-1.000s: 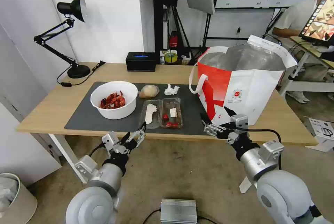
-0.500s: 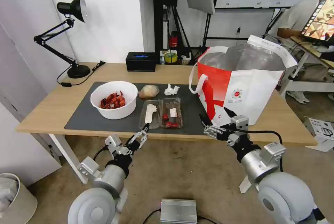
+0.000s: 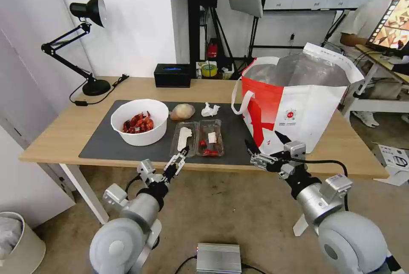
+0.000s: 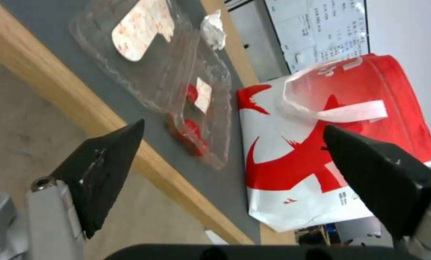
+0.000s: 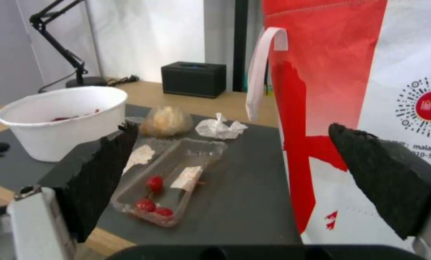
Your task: Pick up the trash from the table and place it into the takeout bag.
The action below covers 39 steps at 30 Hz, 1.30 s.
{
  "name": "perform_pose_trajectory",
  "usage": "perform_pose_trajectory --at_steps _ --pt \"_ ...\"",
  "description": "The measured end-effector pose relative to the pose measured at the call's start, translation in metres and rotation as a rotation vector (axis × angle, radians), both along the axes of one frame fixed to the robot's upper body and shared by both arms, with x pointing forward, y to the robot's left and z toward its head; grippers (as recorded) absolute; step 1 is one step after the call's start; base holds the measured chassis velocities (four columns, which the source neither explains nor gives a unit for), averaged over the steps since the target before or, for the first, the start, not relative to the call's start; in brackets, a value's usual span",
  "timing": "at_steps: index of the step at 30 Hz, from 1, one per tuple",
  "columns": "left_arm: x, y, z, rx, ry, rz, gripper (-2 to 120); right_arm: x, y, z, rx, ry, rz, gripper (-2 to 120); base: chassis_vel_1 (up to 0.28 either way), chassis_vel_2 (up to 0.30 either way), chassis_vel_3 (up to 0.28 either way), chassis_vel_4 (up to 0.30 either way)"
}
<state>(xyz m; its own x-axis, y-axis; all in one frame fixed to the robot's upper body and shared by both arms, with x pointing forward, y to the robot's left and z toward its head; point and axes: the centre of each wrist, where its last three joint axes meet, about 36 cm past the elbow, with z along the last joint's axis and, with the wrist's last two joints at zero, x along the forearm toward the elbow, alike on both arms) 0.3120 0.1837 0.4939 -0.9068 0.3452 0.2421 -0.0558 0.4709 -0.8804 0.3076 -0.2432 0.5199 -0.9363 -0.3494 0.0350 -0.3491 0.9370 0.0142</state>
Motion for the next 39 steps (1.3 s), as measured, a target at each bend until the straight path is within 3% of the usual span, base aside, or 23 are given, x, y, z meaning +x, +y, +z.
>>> perform_pose_trajectory --at_steps 6,39 --pt "0.011 -0.005 -0.006 -0.034 0.033 -0.015 100 -0.002 -0.006 0.002 0.001 0.001 -0.016 100 0.0 0.0 0.0 0.0" --pt "0.055 -0.02 -0.029 -0.062 0.098 -0.019 100 -0.016 -0.016 0.003 0.004 0.017 -0.067 100 0.0 0.0 0.0 0.0"
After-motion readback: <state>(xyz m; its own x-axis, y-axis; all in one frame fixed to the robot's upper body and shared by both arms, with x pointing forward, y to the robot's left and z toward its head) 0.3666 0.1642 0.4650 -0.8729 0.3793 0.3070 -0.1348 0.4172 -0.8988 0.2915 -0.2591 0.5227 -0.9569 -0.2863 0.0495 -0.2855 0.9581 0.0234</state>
